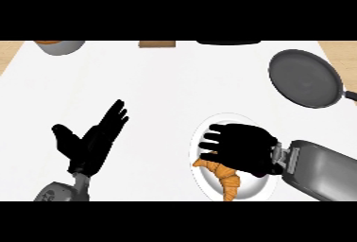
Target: Pick the eggplant from the plate and place it in the pan
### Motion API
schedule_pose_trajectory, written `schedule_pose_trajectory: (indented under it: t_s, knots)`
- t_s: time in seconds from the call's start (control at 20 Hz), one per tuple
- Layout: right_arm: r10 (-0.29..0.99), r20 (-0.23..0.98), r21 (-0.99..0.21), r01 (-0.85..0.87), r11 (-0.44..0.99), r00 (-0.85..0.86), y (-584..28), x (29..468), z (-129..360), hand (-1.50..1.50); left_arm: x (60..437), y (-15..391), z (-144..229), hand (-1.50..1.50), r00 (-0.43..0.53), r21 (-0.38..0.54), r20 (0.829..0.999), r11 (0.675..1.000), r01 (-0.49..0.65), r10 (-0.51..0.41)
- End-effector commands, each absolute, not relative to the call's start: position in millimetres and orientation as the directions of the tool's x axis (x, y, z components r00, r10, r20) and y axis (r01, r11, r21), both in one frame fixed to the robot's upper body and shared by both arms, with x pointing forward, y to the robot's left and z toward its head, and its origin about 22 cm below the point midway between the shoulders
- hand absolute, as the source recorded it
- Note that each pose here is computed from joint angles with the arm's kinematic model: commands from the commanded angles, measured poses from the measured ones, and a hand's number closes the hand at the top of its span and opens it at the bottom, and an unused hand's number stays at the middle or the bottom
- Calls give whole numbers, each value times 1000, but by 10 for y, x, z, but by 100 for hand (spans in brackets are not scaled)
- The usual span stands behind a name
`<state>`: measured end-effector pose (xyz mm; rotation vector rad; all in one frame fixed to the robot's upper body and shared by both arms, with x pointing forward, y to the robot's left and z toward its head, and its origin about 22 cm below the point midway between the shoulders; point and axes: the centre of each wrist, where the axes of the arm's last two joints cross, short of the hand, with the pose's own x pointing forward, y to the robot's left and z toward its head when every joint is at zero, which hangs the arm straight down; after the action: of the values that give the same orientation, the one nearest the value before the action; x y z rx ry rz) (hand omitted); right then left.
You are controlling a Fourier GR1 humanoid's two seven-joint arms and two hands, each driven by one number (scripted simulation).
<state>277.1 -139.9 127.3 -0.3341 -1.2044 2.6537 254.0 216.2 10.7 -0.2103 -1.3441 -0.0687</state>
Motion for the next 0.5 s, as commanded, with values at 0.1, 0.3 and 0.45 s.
schedule_pose_trajectory:
  t_s: [0.1,0.3,0.45]
  knots:
    - [264,-267,-626,-42,-779,-927,-1283,2172,1100,-150,2517,2249,93,0,227,-102,972,980,170,61]
    - [331,-278,-624,-92,-776,-902,-1181,2048,920,-150,2532,2161,45,0,216,-109,974,979,173,70]
    - [336,-311,-617,-81,-783,-889,-1242,2088,913,-150,2453,2212,114,0,215,-103,975,976,192,61]
